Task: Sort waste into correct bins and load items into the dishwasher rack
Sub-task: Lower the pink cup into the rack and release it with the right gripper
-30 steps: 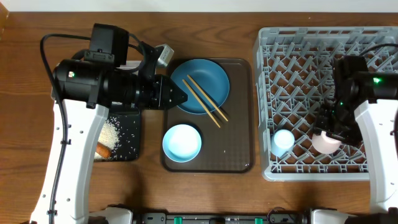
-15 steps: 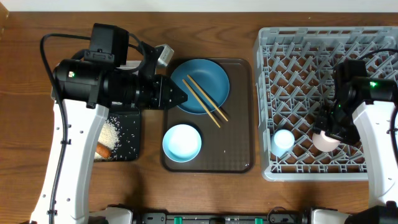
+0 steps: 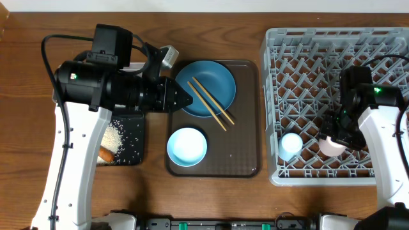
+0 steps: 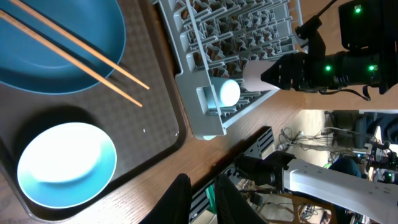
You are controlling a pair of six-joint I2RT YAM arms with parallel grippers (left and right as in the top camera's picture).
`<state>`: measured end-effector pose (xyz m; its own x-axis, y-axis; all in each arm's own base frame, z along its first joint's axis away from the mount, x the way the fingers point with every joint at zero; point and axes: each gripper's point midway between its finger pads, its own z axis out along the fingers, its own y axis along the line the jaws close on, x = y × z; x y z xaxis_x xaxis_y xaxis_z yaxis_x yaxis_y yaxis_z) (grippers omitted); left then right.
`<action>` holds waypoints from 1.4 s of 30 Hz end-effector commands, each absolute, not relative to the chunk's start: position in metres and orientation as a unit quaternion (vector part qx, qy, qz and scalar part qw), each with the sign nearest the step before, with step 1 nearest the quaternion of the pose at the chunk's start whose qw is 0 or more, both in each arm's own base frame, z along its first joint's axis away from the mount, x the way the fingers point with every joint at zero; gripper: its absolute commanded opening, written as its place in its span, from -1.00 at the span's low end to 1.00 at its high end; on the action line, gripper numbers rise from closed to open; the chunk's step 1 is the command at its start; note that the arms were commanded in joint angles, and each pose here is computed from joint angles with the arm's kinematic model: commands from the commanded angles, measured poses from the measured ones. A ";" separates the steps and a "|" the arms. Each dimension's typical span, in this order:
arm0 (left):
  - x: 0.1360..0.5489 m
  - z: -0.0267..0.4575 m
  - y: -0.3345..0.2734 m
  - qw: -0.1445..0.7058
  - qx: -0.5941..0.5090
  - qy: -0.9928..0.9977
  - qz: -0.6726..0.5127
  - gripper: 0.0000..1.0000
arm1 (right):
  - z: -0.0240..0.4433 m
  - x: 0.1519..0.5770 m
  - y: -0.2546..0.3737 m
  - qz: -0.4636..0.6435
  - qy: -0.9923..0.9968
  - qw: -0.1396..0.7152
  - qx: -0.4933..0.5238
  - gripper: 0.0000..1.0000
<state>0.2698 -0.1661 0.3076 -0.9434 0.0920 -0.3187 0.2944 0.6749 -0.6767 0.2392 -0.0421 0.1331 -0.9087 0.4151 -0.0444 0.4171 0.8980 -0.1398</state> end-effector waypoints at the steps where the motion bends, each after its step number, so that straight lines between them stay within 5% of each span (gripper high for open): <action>1: 0.270 0.307 -0.165 0.133 0.112 0.907 -0.384 -0.66 | 0.133 0.238 -0.047 -0.077 0.973 0.006 0.216 -0.18; 7: 0.270 0.307 -0.165 0.133 0.112 0.907 -0.384 -0.66 | 0.133 0.238 -0.047 -0.077 0.973 0.006 0.216 0.05; 14: 0.270 0.307 -0.165 0.133 0.112 0.907 -0.384 -0.66 | 0.133 0.236 -0.047 -0.077 0.973 0.003 0.216 0.88; 25: 0.272 0.308 -0.165 0.137 0.114 0.906 -0.384 -0.66 | 0.158 0.252 -0.024 -0.005 0.986 0.024 0.166 0.91; 35: 0.272 0.295 -0.155 0.131 0.103 0.923 -0.348 -0.66 | 0.243 0.271 0.071 0.273 0.954 0.112 -0.047 0.98; 42: 0.268 0.256 -0.138 0.093 0.080 0.949 -0.291 -0.66 | 0.249 0.259 0.092 0.315 0.941 0.097 -0.081 0.98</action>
<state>0.2698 -0.1537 0.2824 -0.9587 0.0899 -0.2698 0.2438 0.7483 -0.6169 0.2618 0.0734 0.2353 -0.9855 -0.0179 -0.1689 -0.1034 0.8523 0.5127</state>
